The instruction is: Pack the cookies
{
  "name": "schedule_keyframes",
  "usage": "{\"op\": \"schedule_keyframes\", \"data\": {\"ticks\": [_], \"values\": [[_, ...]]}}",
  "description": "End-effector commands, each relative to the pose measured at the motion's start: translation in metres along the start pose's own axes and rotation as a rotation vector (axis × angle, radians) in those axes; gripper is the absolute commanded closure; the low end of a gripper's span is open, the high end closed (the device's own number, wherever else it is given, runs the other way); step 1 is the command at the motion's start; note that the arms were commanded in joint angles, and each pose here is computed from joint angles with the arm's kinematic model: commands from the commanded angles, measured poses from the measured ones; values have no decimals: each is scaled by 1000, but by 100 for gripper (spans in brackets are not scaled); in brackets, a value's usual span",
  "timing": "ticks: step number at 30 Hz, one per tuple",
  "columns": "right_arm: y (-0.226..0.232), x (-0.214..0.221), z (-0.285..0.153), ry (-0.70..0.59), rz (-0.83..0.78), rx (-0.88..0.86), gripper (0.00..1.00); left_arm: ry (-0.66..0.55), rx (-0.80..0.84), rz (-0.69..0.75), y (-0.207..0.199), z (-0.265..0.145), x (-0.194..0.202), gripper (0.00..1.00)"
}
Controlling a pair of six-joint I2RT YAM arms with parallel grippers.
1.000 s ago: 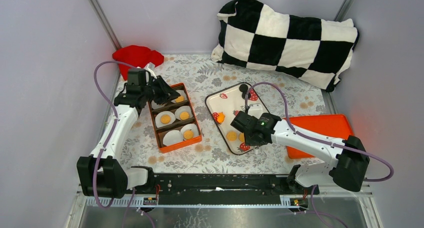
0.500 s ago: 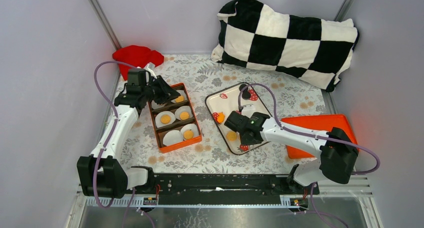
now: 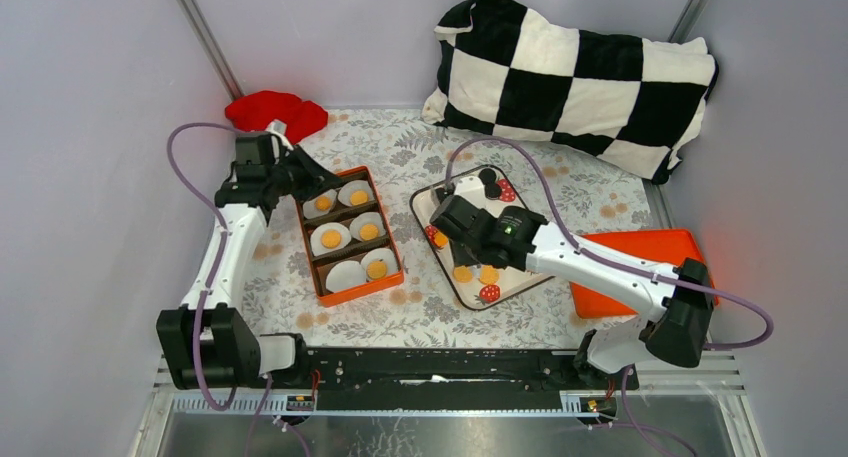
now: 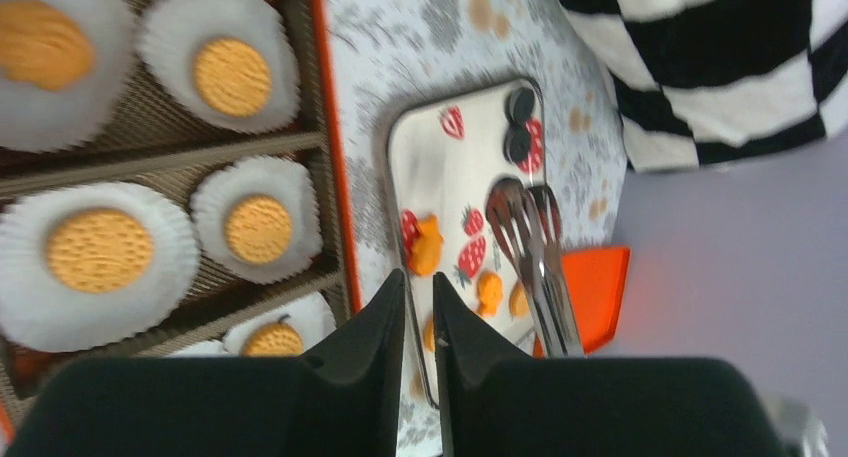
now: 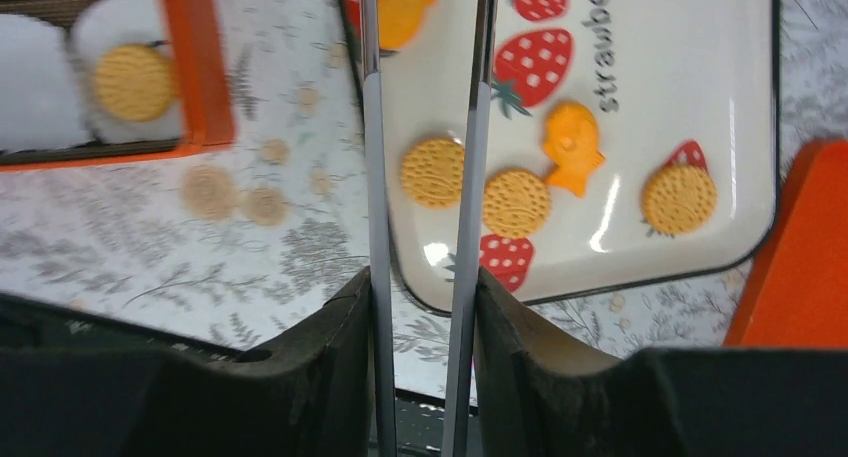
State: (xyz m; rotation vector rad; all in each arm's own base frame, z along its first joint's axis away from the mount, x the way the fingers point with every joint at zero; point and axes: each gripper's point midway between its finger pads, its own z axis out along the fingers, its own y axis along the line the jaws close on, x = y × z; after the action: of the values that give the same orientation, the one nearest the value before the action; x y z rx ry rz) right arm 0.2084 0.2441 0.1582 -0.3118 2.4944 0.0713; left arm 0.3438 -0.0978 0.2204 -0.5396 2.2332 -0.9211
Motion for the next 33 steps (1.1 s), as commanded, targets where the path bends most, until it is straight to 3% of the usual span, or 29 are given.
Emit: {"op": "schedule_keyframes", "data": {"ticks": [1, 5, 12, 23, 30, 33], "values": [[45, -33, -32, -101, -89, -150, 100, -70, -80, -106, 28, -6, -31, 81], [90, -28, -42, -79, -213, -258, 100, -126, -140, -172, 50, -11, -48, 82], [170, 3, -48, 10, -387, -454, 100, -233, -200, -167, 59, -25, -79, 82], [201, 42, -45, 111, -497, -522, 99, -183, -182, -173, 65, -22, -69, 82], [204, 39, -46, 91, -476, -512, 66, -185, -133, -127, 51, -30, -68, 79], [202, 35, -48, 76, -468, -505, 58, -186, -117, -110, 45, -33, -68, 78]]}}
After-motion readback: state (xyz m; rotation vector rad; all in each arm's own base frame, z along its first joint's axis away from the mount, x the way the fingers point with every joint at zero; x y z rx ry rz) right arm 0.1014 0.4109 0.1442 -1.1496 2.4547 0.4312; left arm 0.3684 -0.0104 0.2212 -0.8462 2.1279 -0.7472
